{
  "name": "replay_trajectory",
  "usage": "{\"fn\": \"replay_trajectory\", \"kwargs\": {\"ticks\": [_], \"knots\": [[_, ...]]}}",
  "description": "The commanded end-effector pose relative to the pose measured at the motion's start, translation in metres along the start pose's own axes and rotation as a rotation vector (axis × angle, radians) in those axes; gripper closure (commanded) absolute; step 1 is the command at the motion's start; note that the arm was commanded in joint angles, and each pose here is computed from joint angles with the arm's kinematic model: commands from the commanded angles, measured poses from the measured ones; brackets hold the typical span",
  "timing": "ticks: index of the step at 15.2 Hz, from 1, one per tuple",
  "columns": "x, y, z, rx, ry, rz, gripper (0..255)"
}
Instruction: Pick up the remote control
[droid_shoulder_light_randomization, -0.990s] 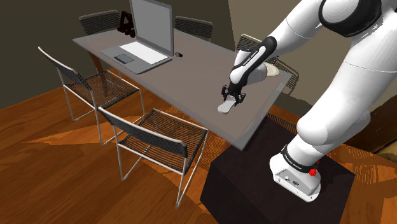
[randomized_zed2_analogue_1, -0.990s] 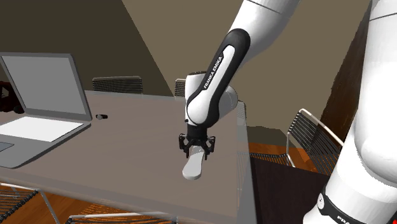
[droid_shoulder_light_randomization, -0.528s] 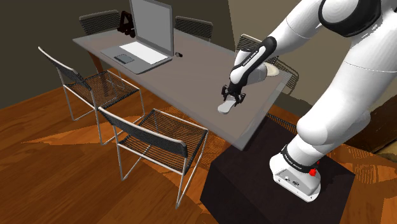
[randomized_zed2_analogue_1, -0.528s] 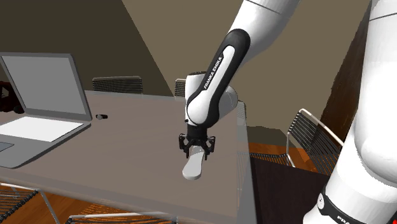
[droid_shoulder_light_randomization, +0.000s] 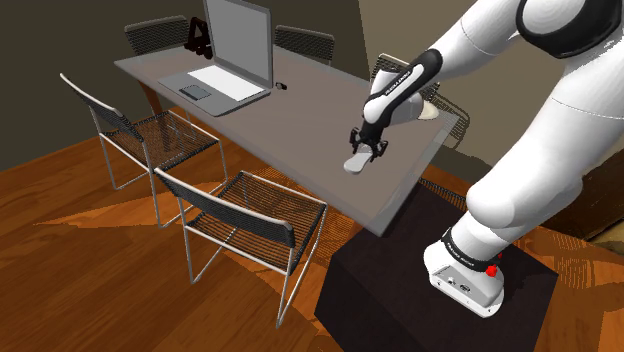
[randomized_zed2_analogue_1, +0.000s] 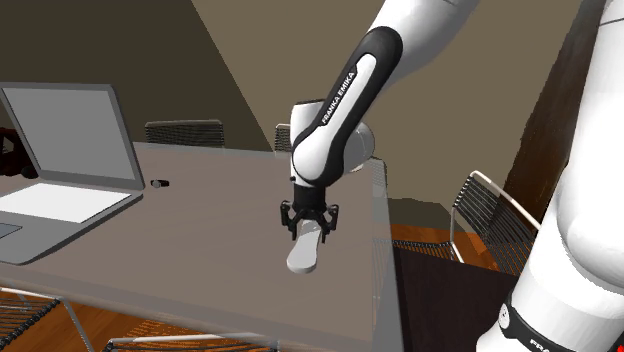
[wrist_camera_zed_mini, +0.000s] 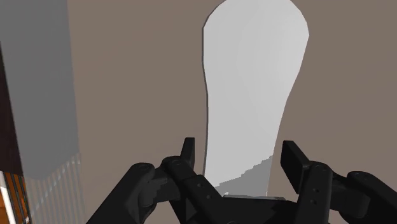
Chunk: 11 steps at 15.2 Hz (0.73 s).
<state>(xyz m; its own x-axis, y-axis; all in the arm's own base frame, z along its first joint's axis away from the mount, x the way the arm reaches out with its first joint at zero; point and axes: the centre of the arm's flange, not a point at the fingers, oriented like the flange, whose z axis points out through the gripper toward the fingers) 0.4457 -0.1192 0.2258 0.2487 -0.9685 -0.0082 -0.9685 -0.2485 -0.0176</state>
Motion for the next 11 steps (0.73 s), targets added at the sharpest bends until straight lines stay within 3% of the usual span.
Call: {"fn": "replay_trajectory", "kwargs": {"ticks": [1,11], "knots": [[-0.002,0.000,-0.010,0.000,0.000,0.000,255],[-0.002,-0.001,-0.053,0.000,0.000,0.000,255]]}}
